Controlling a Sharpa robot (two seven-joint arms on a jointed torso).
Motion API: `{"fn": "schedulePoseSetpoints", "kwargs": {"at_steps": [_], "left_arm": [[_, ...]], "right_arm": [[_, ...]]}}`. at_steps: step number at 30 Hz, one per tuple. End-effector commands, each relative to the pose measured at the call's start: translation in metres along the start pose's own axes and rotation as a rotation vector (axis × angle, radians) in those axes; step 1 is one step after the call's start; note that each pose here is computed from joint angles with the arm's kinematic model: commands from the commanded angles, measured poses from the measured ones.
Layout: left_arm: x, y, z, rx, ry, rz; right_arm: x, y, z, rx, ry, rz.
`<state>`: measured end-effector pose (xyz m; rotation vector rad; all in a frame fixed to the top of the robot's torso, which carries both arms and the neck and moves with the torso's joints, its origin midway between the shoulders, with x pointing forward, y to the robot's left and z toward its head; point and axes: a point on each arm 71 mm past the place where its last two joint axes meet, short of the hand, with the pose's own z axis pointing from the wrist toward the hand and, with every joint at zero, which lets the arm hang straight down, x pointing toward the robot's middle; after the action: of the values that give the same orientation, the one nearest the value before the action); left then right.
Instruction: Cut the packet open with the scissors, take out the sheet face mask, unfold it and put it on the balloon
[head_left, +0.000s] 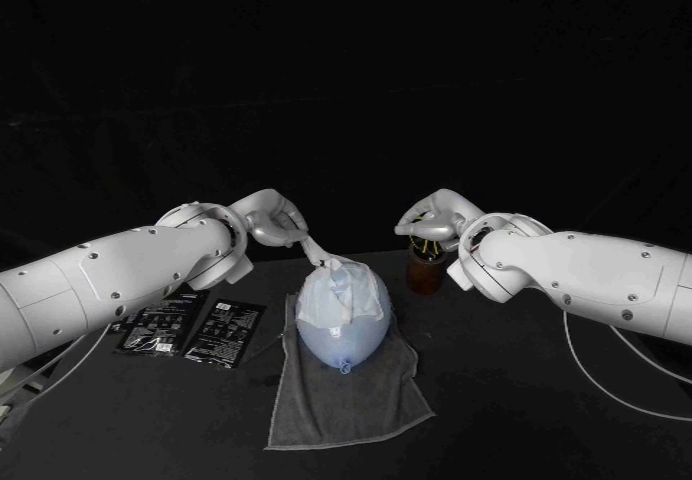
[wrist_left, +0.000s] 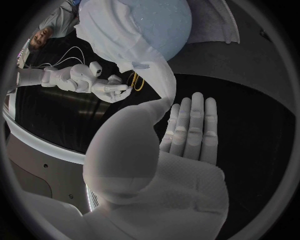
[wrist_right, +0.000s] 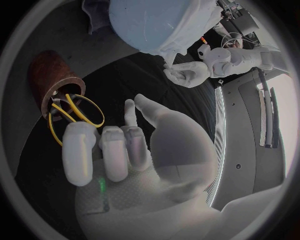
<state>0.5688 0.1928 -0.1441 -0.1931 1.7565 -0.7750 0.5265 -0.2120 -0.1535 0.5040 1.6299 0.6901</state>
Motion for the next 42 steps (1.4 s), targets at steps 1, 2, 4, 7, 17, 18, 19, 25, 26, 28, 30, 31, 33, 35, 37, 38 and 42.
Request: {"fn": "schedulePoseSetpoints", "kwargs": {"at_steps": [1,2,4,7,17,18,19,25,26,28,30,31,33,35,37,38,42], "left_arm": [[-0.0005,0.0086,-0.0029,-0.081,0.019,-0.037],[-0.0014,0.0111,-0.0042,-0.091,0.019,-0.045],[-0.0033,0.016,-0.007,-0.11,0.02,-0.063],[-0.0054,0.0219,-0.0109,-0.128,0.023,-0.084],[-0.0073,0.0437,-0.0233,-0.174,0.009,-0.16],[-0.0072,0.0461,-0.0244,-0.177,0.002,-0.169],[-0.0072,0.0482,-0.0256,-0.177,-0.007,-0.177],[-0.0052,0.0566,-0.0407,-0.144,-0.057,-0.253],[-0.0045,0.0571,-0.0433,-0.136,-0.06,-0.265],[-0.0024,0.0585,-0.0504,-0.118,-0.065,-0.298],[0.0007,0.06,-0.0629,-0.096,-0.066,-0.357],[0.0027,0.0608,-0.0692,-0.09,-0.062,-0.383],[0.0074,0.0626,-0.0804,-0.085,-0.048,-0.421],[0.0124,0.0641,-0.0915,-0.084,-0.029,-0.456],[0.0196,0.0654,-0.1028,-0.086,-0.004,-0.489],[0.025,0.0665,-0.109,-0.089,0.01,-0.504],[0.0449,0.0704,-0.127,-0.107,0.046,-0.547]], "right_arm": [[0.001,-0.002,-0.002,-0.008,-0.003,0.04],[0.002,-0.003,-0.003,-0.007,-0.002,0.045],[0.003,-0.006,-0.005,-0.003,0.001,0.055],[0.005,-0.01,-0.009,0.001,0.005,0.067],[0.012,-0.021,-0.022,0.016,0.014,0.102],[0.012,-0.022,-0.024,0.018,0.015,0.106],[0.013,-0.023,-0.026,0.018,0.015,0.11],[0.018,-0.027,-0.041,0.011,0.031,0.147],[0.019,-0.028,-0.044,0.01,0.034,0.152],[0.023,-0.03,-0.051,0.009,0.044,0.167],[0.028,-0.033,-0.062,0.005,0.059,0.186],[0.03,-0.035,-0.068,0.003,0.064,0.196],[0.035,-0.037,-0.078,0.0,0.073,0.213],[0.038,-0.038,-0.088,-0.003,0.082,0.228],[0.042,-0.04,-0.098,-0.005,0.092,0.242],[0.043,-0.041,-0.102,-0.004,0.096,0.247],[0.053,-0.046,-0.119,0.01,0.114,0.266]]}}
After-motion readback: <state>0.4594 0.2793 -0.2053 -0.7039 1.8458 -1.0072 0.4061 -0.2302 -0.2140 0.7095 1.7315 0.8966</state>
